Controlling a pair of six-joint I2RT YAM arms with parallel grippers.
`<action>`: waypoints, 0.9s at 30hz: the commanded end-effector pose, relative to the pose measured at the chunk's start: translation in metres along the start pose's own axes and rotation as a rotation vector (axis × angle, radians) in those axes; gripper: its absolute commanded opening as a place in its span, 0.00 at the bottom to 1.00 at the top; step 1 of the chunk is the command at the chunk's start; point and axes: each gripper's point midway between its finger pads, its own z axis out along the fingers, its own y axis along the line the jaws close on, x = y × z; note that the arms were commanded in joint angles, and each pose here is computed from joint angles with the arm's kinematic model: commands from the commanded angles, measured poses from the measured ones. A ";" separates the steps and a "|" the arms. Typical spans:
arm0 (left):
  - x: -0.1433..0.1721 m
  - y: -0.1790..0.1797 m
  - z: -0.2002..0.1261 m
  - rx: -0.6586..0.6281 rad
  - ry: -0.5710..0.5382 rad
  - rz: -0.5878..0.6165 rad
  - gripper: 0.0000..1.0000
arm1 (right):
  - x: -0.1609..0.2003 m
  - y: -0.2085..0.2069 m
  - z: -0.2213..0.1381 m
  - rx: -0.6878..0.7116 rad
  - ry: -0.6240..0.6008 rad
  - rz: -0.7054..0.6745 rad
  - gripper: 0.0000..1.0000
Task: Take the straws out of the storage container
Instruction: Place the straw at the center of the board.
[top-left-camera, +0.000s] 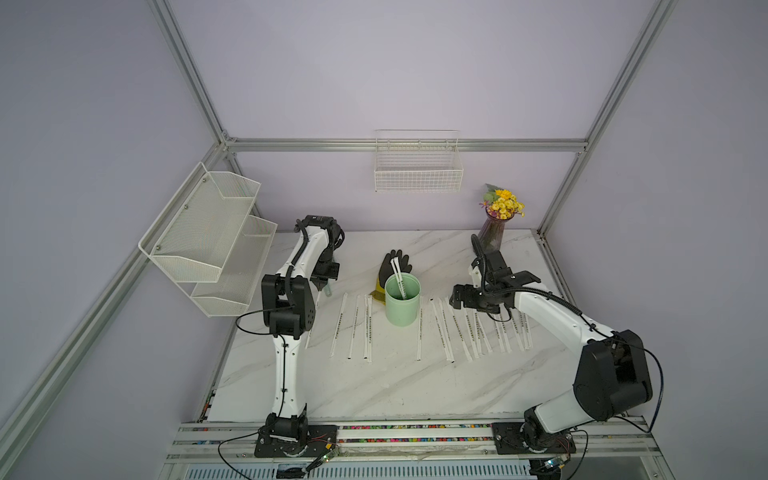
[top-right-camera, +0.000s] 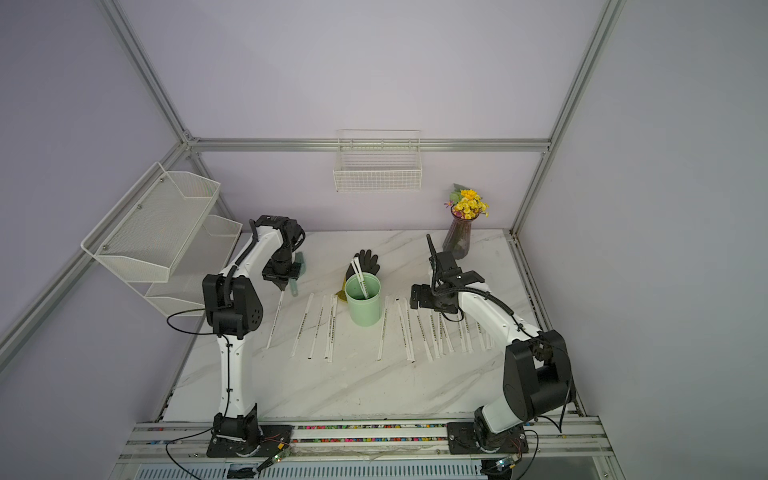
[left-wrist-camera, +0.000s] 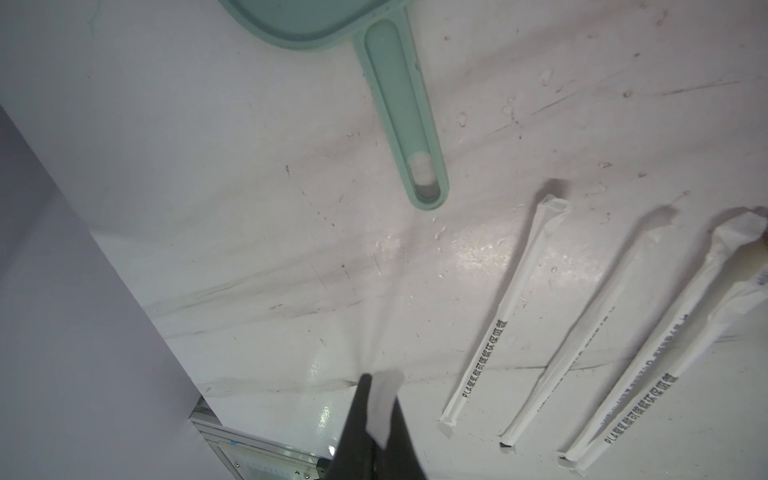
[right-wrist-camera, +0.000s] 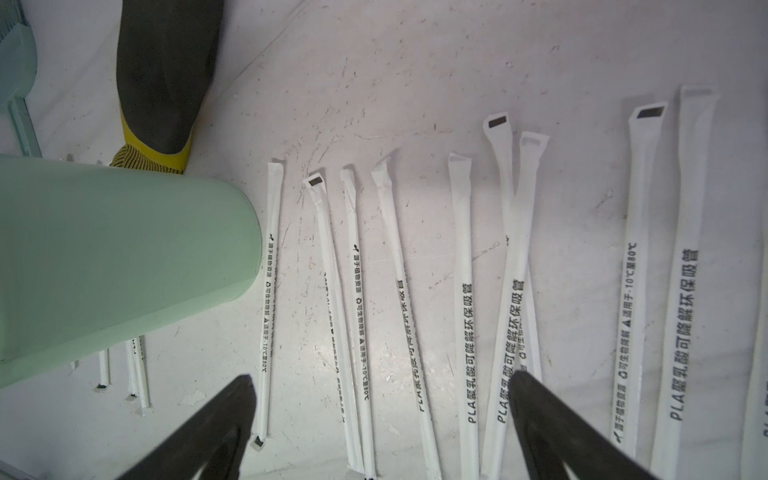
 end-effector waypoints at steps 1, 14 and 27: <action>-0.003 0.001 -0.002 0.030 0.000 -0.018 0.05 | 0.000 -0.002 0.006 -0.001 0.007 -0.006 0.97; -0.014 0.009 0.017 0.051 0.016 -0.048 0.07 | 0.004 -0.004 0.014 0.003 0.029 -0.005 0.97; -0.014 0.002 0.035 0.077 0.046 -0.029 0.11 | 0.003 -0.004 0.019 0.001 0.042 0.001 0.97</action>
